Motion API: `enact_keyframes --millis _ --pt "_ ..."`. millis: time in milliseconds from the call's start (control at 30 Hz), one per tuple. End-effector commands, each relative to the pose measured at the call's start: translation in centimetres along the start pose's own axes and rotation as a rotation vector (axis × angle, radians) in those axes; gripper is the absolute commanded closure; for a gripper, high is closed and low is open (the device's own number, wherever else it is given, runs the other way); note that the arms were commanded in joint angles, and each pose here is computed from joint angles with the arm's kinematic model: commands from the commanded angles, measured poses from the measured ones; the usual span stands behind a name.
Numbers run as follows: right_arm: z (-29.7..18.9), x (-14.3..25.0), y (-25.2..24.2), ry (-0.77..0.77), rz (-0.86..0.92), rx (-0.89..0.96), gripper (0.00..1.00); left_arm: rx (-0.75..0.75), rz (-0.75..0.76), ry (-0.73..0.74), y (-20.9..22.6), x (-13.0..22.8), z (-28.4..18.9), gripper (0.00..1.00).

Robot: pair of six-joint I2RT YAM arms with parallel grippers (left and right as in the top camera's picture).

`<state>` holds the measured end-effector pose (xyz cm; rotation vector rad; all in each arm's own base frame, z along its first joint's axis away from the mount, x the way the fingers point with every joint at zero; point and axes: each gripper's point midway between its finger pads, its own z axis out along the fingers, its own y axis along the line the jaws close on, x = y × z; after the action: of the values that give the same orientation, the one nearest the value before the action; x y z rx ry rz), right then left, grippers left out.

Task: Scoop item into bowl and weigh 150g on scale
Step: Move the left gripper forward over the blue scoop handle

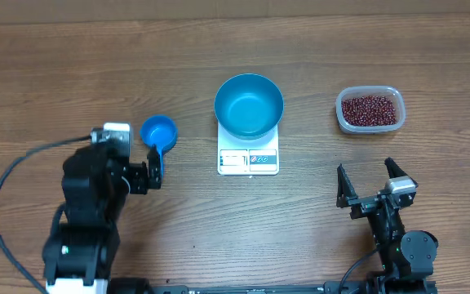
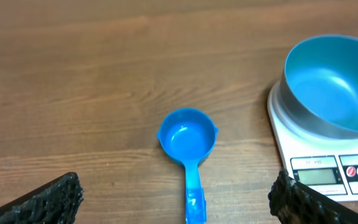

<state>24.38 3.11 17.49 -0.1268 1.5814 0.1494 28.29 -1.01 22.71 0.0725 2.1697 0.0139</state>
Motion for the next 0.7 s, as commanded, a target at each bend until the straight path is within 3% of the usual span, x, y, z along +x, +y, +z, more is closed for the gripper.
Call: enact_keyframes --millis 0,667 --pt "0.0 0.3 0.0 -0.001 -0.004 0.003 0.0 0.014 0.014 0.02 -0.1 -1.5 0.2 0.0" --pt "0.0 0.3 0.0 -0.001 -0.004 0.003 0.0 0.037 0.032 0.344 -0.3 -1.4 4.1 0.01"
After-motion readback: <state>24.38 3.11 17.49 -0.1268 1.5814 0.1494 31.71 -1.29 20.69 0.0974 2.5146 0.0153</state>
